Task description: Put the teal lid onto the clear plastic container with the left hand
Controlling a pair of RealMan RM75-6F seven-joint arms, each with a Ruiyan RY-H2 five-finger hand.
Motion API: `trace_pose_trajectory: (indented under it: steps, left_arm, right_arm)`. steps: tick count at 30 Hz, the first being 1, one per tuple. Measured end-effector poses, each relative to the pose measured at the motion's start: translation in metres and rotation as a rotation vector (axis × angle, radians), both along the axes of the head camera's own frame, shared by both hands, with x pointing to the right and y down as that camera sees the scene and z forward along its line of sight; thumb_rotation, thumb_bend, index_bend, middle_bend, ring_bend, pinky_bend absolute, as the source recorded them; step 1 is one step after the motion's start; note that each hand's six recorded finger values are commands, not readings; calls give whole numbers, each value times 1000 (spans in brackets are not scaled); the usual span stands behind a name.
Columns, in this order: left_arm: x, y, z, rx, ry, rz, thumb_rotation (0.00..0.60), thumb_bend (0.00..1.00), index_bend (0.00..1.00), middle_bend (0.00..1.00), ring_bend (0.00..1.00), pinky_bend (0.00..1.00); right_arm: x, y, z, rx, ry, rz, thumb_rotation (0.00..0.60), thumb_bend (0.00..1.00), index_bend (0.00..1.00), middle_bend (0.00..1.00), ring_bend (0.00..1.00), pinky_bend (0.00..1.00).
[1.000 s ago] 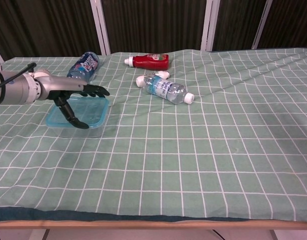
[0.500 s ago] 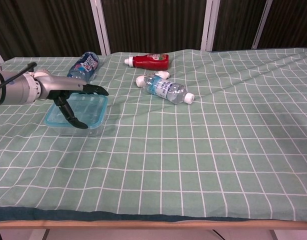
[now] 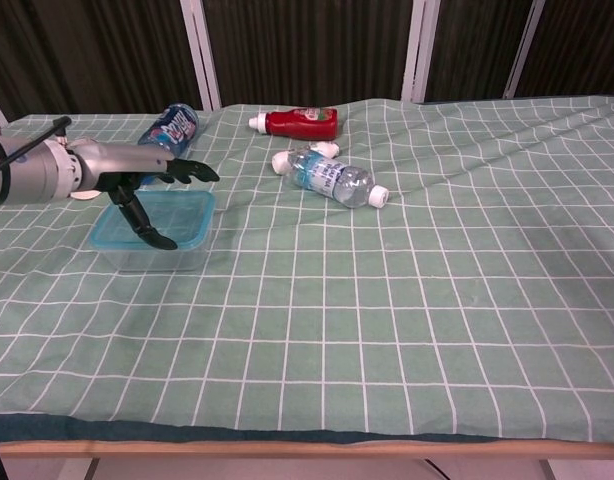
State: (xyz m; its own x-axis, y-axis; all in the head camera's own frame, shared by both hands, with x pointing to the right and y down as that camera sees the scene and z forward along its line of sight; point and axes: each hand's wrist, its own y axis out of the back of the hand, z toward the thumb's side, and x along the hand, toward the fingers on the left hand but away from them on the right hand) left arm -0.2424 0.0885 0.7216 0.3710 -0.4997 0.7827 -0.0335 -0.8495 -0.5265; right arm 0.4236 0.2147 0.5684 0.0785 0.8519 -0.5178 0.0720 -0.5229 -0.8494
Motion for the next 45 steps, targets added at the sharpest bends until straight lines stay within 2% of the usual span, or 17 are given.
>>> trace_pose_trajectory:
  steps: [5,14,25,36,45]
  left_arm:
    - [1,-1,-6,16,10,4,600,192,0,0,0,0]
    - [-3,7,-37,99,32,46,600,181,0,35,0,0]
    - [-6,18,-17,106,-14,73,600,181,0,123,2,0]
    - [-3,22,-14,116,-26,95,600,190,0,147,18,0]
    - [-9,25,-8,132,-88,134,600,200,0,183,55,0]
  right_arm:
    - [0,0,-1,2,1,-1,600,186,0,0,0,8]
    - [-2,1,0,2,0,-8,600,186,0,0,0,8]
    - [-1,1,0,-2,-2,-6,600,185,0,0,0,8]
    - [-1,2,-1,-1,-3,-9,600,185,0,0,0,7]
    - [-1,2,0,-4,-1,-8,600,185,0,0,0,8]
